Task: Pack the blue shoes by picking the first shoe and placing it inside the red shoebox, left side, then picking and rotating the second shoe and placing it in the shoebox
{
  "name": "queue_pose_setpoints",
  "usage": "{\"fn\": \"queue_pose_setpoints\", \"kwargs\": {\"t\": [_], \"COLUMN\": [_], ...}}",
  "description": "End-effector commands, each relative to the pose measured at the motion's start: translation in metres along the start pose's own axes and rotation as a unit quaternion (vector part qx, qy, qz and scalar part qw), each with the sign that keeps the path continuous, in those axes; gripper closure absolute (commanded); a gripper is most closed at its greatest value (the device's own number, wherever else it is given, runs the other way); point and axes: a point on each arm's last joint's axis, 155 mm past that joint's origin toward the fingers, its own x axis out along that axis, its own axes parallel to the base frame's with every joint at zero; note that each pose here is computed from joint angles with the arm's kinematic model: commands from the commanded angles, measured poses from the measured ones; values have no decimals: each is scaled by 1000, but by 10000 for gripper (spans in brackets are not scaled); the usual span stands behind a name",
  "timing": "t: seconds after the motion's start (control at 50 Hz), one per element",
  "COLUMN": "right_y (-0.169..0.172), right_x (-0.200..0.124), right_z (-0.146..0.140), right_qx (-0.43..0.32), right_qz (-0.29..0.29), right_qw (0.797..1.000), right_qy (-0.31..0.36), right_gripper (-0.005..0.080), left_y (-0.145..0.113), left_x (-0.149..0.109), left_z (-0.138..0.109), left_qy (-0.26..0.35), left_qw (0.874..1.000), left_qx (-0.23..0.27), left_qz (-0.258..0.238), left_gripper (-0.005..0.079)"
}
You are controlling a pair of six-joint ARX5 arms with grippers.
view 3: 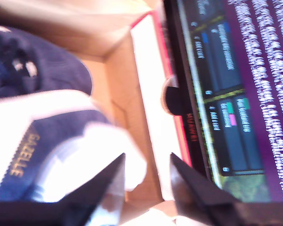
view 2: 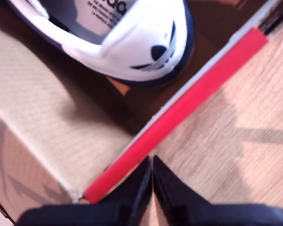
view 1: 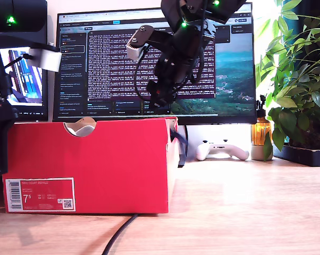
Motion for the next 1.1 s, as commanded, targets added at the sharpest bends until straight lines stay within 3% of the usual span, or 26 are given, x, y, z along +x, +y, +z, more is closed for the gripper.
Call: {"fn": "queue_pose_setpoints", "kwargs": {"t": [0.0, 0.12, 0.26, 0.38, 0.68, 0.82, 0.9, 1.08], "right_y": [10, 20, 44, 49, -1, 2, 17, 52], "right_x": [7, 7, 2, -3, -19, -23, -27, -47], "right_z": [7, 3, -16, -22, 8, 2, -8, -22], "right_qx": [-2, 2, 45, 91, 281, 386, 463, 500], "right_qz": [8, 27, 75, 89, 42, 43, 63, 151], "right_qw": [1000, 1000, 995, 989, 957, 918, 877, 836], "right_qy": [-3, 8, 49, 74, 56, 77, 111, 166], "right_gripper": [443, 458, 589, 587, 469, 450, 451, 450], "left_y": [-1, -1, -1, -1, -1, -2, -2, -4], "left_x": [2, 2, 2, 2, 2, 2, 2, 2], "left_z": [1, 1, 1, 1, 1, 2, 2, 5], "left_qy": [1, 1, 1, 1, 0, -2, -2, -9], "left_qw": [1000, 1000, 1000, 1000, 1000, 1000, 1000, 1000], "left_qx": [0, 0, 0, 0, 0, 0, 0, -1], "left_qz": [-1, -1, -1, -1, -1, -3, -3, -9], "left_gripper": [759, 759, 759, 759, 759, 759, 759, 759]}}
